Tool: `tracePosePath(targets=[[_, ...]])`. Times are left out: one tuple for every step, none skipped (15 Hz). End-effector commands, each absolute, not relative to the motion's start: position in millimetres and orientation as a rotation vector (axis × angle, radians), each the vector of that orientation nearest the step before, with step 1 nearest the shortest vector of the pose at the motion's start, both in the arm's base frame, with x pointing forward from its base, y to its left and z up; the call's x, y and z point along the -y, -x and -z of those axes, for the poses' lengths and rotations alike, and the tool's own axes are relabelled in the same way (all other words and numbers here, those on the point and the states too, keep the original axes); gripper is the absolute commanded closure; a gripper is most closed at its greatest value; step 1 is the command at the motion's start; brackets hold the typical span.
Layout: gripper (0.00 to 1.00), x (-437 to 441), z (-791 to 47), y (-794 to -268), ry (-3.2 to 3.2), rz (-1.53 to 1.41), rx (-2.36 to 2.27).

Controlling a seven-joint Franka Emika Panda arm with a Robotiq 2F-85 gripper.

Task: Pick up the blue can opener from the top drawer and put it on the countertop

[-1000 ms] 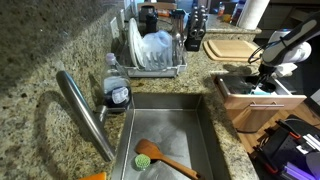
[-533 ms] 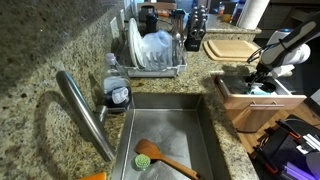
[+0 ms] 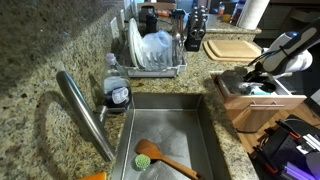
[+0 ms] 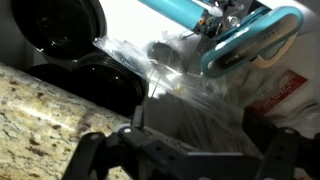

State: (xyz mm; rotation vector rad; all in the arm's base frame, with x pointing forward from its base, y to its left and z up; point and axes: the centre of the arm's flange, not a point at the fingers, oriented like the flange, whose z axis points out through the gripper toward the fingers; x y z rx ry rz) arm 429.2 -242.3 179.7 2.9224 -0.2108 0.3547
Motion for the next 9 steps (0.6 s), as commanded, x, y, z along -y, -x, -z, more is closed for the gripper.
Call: tracePosePath(targets=[[0.00, 250, -180, -433, -2.911, -0.378, 0.471], [0.00, 251, -180, -430, -2.917, -0.362, 0.564], [0.00, 251, -177, -427, -2.911, -0.355, 0.633], [0.00, 251, -175, -424, -2.903, -0.341, 0.702], [0.00, 251, -173, -423, -2.886, -0.315, 0.782], [0.00, 249, -170, -419, -2.886, -0.290, 0.821], [0.00, 251, -173, -422, -2.893, -0.336, 0.727], [0.00, 252, -172, -420, -2.890, -0.321, 0.764], [0.00, 251, -171, -420, -2.887, -0.317, 0.783]])
